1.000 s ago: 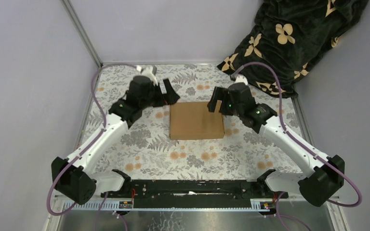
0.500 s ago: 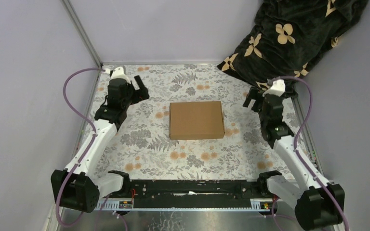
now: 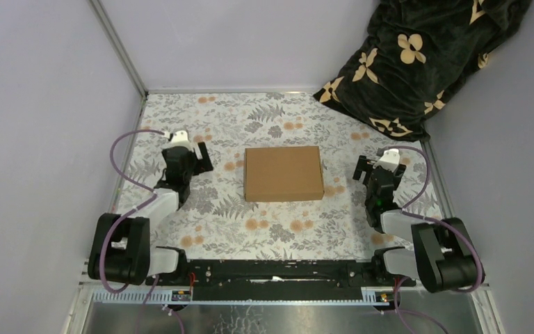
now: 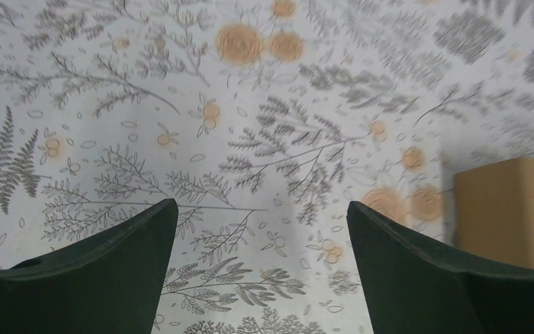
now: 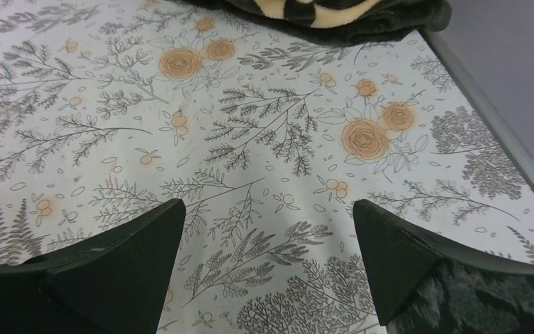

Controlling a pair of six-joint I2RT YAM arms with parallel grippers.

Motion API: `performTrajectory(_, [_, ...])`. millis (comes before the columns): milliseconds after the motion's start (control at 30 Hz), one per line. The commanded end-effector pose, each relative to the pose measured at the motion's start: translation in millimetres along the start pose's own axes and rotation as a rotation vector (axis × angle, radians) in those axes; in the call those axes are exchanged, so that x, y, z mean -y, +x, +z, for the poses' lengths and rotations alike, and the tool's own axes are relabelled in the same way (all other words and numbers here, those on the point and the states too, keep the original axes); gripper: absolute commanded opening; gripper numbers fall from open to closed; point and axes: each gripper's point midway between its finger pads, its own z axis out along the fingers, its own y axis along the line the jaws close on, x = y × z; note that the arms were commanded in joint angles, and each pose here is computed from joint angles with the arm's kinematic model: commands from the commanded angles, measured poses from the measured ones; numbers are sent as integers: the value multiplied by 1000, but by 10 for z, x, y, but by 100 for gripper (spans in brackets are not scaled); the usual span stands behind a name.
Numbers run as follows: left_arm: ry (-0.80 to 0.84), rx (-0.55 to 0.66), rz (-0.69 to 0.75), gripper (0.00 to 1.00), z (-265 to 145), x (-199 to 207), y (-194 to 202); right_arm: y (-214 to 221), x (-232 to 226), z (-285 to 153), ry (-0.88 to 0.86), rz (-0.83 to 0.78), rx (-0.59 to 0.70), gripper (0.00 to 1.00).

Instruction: Fold the paper box

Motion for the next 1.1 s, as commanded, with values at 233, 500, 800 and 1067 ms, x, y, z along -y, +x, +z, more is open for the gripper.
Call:
performTrajectory(233, [8, 153, 76, 99, 347, -168, -62, -135, 16, 172, 18, 72, 198, 99])
performTrajectory(500, [24, 190, 82, 99, 431, -231, -107, -47, -194, 235, -95, -15, 161, 100])
performTrajectory(800, [75, 304, 119, 99, 197, -150, -78, -38, -213, 244, -102, -17, 156, 100])
performTrajectory(1067, [64, 336, 119, 99, 161, -160, -65, -27, -234, 271, -106, -21, 141, 100])
